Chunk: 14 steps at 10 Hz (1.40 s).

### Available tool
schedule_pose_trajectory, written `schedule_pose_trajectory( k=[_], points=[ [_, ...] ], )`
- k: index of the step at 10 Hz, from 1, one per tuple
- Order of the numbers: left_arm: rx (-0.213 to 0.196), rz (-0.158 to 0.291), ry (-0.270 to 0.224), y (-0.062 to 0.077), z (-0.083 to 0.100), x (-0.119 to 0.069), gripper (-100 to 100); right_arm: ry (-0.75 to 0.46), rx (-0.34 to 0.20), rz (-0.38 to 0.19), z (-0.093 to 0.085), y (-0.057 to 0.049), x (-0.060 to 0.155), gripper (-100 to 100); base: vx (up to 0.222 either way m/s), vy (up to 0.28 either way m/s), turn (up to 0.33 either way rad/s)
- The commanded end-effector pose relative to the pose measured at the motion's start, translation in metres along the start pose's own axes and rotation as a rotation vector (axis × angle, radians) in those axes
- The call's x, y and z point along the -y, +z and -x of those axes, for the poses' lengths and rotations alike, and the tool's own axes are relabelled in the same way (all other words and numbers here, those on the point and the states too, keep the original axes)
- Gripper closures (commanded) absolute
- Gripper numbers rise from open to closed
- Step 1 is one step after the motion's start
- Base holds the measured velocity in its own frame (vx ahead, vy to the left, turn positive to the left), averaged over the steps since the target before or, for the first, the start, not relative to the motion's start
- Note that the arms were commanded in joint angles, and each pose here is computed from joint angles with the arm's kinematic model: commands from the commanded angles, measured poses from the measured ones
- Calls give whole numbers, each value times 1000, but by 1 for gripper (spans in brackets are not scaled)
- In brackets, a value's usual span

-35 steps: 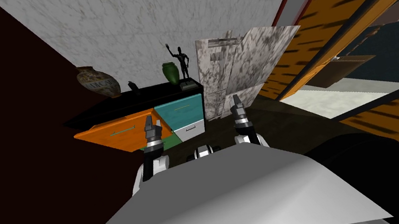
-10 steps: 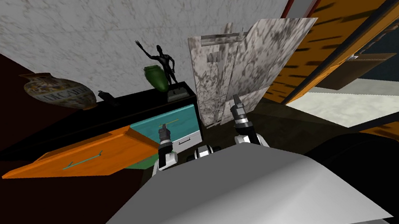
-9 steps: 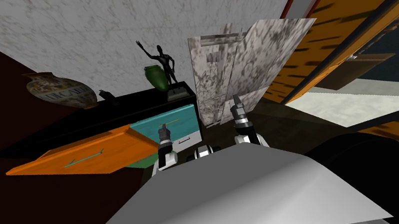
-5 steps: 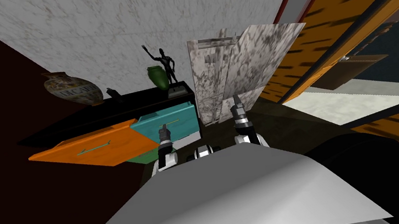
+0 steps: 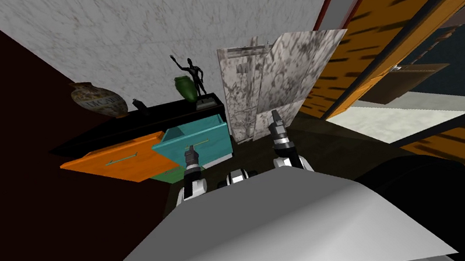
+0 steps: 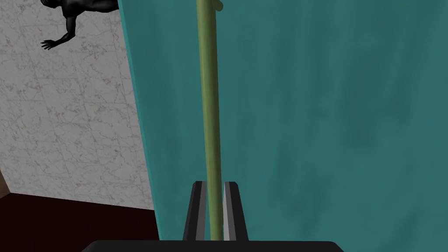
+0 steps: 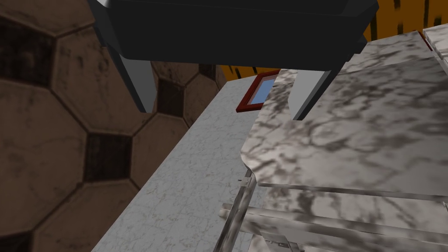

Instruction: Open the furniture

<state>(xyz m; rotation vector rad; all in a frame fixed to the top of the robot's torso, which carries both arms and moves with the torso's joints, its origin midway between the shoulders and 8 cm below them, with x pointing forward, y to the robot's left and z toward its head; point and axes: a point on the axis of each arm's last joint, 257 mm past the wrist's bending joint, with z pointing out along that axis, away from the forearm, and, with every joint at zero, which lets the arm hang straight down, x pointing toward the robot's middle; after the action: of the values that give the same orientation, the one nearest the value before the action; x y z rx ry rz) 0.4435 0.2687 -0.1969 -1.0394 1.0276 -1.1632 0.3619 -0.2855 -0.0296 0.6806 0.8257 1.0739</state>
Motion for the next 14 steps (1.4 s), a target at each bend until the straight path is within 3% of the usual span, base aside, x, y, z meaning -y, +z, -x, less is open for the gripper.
schedule_pose_trajectory(
  k=[1,9,10,11,14],
  points=[
    [3,6,1,1,2,9,-100,0,0,0,0,0,0,0,-22,-2,-21],
    [16,5,4,3,9,54,-100,0,0,0,0,0,0,0,8,3,-16],
    [15,3,4,2,8,51,-100,0,0,0,0,0,0,0,0,0,0],
    [15,5,4,2,8,51,0,0,0,0,0,0,0,0,0,0,0],
    [15,5,4,2,8,51,0,0,0,0,0,0,0,0,0,0,0]
  ],
)
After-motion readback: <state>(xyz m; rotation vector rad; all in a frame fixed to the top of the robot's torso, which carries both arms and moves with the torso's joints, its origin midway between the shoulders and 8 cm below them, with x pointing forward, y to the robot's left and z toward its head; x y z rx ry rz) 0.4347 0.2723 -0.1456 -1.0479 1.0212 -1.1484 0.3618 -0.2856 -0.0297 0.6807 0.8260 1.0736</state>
